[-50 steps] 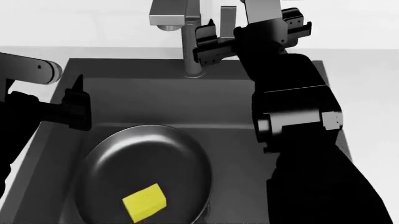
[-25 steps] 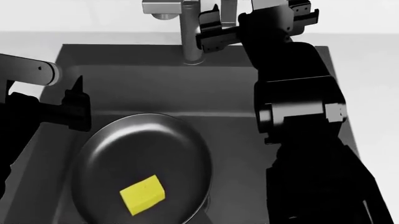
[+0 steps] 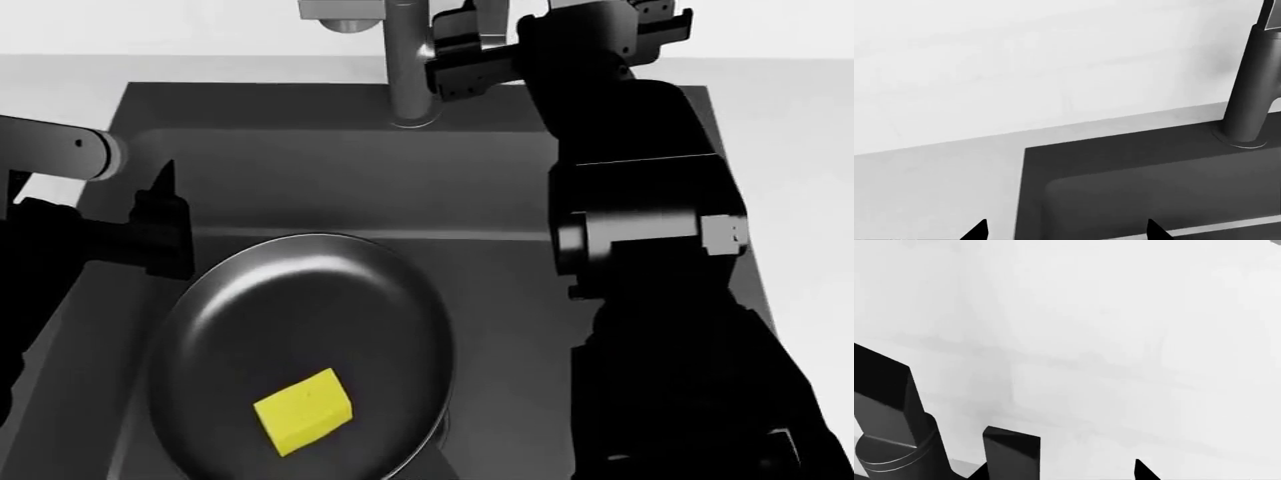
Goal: Pick the pan and sponge and place them into the sink. Then turn on the water.
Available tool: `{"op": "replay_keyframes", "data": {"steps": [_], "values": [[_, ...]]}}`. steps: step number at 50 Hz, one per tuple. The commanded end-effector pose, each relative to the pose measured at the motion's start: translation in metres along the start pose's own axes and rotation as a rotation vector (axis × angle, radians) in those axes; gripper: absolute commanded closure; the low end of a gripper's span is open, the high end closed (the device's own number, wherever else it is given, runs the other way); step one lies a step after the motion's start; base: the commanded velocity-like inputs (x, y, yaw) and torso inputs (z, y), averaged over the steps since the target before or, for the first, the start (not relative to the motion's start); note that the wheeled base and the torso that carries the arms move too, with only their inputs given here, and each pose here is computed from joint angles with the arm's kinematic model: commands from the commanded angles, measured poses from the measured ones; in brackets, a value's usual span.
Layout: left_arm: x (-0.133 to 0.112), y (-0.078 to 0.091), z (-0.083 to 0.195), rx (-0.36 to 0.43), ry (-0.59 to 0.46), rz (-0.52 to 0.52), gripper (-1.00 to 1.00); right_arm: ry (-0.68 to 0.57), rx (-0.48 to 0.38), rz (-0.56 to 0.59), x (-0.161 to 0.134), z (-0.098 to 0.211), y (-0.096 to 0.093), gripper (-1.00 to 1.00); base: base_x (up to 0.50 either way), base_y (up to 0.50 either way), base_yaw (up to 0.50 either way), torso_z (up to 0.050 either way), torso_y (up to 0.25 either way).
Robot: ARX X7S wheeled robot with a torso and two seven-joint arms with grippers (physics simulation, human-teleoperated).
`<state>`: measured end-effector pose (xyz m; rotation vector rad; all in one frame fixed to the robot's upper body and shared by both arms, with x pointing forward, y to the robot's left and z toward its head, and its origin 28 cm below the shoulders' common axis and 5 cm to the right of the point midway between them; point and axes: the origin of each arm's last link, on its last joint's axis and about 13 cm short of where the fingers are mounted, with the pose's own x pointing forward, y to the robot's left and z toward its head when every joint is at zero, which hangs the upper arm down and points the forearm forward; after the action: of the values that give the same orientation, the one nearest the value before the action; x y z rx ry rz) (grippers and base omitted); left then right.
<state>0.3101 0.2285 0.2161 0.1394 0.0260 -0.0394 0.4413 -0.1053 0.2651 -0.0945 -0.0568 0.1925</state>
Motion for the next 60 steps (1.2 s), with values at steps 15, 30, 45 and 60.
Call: {"op": "replay_keyframes", "data": {"steps": [15,30,45,60], "values": [[0.003,-0.003,0.001,-0.049,-0.004,-0.014,-1.0,0.008,0.018,-0.041,-0.003,-0.007,-0.008,-1.0,0.0,0.0,0.0,0.0,0.0],[0.003,-0.003,0.002,-0.046,-0.004,-0.011,-1.0,0.004,0.058,-0.058,-0.006,-0.01,-0.012,-1.0,0.0,0.0,0.0,0.0,0.0],[0.004,-0.003,0.003,-0.051,-0.003,-0.01,-1.0,0.009,0.067,-0.061,-0.008,-0.01,-0.014,-1.0,0.0,0.0,0.0,0.0,0.0],[0.003,-0.003,0.002,-0.059,0.004,-0.006,-1.0,-0.046,0.154,-0.011,-0.012,-0.001,-0.011,-1.0,0.0,0.0,0.0,0.0,0.0]]}}
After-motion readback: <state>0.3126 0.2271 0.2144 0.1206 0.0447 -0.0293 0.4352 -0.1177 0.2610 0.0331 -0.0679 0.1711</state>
